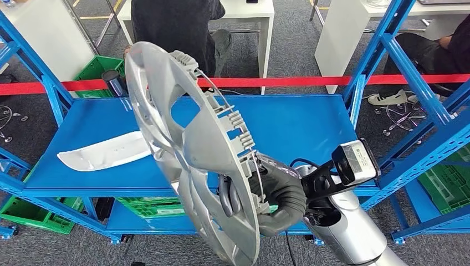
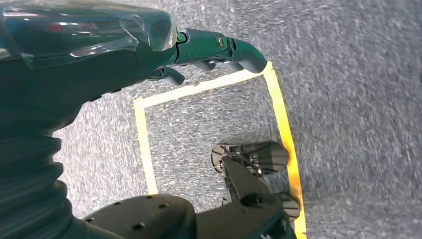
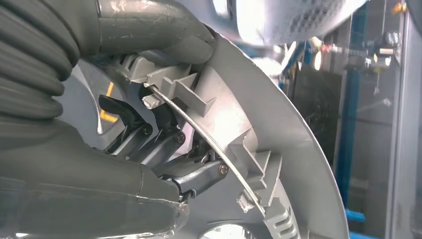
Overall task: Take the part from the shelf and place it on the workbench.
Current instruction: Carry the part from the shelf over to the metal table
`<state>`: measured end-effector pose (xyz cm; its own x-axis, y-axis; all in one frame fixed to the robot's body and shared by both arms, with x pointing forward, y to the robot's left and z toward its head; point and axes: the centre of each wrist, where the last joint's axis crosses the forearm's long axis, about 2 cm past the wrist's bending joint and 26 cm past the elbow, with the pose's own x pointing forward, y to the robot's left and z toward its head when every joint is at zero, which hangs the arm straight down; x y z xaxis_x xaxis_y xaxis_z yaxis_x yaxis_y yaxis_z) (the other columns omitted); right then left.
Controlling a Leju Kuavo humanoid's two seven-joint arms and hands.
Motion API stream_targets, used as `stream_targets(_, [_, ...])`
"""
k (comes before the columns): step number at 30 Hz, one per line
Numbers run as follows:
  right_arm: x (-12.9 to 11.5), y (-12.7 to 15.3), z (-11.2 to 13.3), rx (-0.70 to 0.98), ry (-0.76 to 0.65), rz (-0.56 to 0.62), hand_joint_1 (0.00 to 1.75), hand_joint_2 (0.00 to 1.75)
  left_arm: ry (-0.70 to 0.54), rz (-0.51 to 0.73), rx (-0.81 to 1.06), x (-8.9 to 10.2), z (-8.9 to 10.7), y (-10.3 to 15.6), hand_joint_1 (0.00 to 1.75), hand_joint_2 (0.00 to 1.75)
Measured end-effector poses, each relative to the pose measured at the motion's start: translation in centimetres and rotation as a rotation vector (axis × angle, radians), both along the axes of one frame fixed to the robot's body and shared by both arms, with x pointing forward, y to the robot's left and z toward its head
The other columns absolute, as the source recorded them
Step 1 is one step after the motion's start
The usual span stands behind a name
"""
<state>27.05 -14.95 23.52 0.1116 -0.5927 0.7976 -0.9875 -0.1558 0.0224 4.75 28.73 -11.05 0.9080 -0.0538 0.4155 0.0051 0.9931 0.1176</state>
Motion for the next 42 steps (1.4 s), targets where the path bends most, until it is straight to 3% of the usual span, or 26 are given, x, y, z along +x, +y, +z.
stream_targets(9, [-1.4, -0.4, -0.6, 0.014, -0.024, 0.093, 1.75, 1.75, -0.009, -0.031, -0.004, 0.1, 0.0, -0.3, 0.0, 1.75])
stream_targets(21, [-2.8, -0.3, -1.6, 0.005, 0.0, 0.127, 1.75, 1.75, 0.001, -0.083, -0.021, -0.3, 0.0, -0.4, 0.0, 1.75])
stream_targets(29, [-3.3, -0.2, -1.9, -0.009, 0.018, 0.128, 1.75, 1.75, -0.011, -0.069, 0.03, 1.3, 0.2, 0.1, 0.0, 1.75])
stream_targets(42, [-3.5, -0.2, -2.1, 0.007, 0.034, 0.136, 1.75, 1.75, -0.011, -0.083, 0.018, 2.0, 0.3, 0.1, 0.0, 1.75])
